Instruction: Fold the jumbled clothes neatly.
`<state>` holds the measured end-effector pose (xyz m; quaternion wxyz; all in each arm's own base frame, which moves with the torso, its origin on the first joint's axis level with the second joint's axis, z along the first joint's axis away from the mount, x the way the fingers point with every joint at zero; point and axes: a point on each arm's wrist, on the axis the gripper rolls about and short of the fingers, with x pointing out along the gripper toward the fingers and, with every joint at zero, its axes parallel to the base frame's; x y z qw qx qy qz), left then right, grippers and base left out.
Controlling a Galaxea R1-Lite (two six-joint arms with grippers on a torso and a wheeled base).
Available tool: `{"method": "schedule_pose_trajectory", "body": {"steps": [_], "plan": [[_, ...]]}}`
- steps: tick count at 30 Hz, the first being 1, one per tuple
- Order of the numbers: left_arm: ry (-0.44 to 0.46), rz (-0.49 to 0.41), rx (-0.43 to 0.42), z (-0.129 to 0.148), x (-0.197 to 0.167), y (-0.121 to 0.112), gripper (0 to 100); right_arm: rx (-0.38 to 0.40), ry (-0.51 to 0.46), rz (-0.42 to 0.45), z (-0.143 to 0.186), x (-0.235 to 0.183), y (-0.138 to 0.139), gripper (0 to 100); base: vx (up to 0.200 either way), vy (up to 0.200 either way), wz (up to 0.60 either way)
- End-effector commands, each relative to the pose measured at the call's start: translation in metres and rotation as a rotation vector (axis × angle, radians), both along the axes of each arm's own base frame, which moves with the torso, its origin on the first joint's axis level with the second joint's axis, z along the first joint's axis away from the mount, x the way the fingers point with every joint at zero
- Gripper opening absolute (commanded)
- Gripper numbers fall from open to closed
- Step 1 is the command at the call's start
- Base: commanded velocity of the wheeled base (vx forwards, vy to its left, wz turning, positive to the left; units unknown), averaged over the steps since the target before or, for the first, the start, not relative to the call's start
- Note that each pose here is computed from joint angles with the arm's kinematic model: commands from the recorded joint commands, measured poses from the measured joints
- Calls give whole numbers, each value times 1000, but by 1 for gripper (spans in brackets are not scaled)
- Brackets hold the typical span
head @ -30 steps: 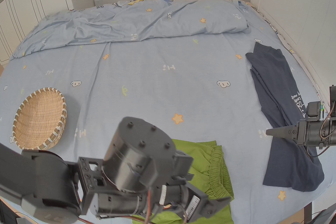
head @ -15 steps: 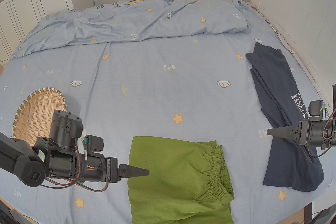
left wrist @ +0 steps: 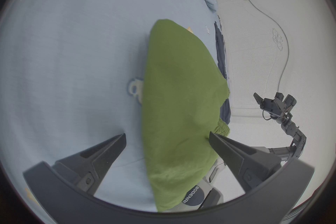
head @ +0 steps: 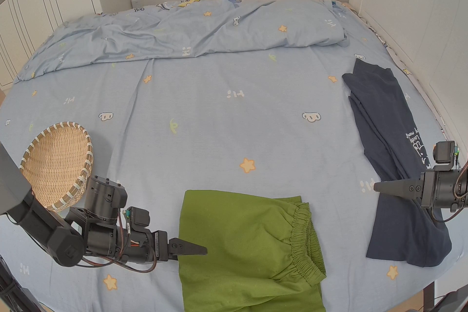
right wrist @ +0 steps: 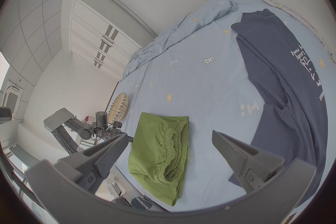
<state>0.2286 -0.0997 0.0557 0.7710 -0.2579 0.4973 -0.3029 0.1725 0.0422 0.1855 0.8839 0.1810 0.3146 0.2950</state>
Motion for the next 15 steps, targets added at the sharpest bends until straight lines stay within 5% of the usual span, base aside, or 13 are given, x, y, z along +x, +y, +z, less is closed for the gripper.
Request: {"method": "schedule_pose_trajectory", "body": {"steps": [1, 5, 15], "plan": [[85, -63, -31, -21, -12, -26, 100, 0, 1, 4, -1, -1, 0, 100, 0, 0, 0], [64, -95, -76, -33, -15, -47, 100, 0, 0, 4, -1, -1, 0, 100, 0, 0, 0], [27, -80, -135, -43, -20, -47, 100, 1, -5, 1, 0, -1, 0, 100, 0, 0, 0]]}}
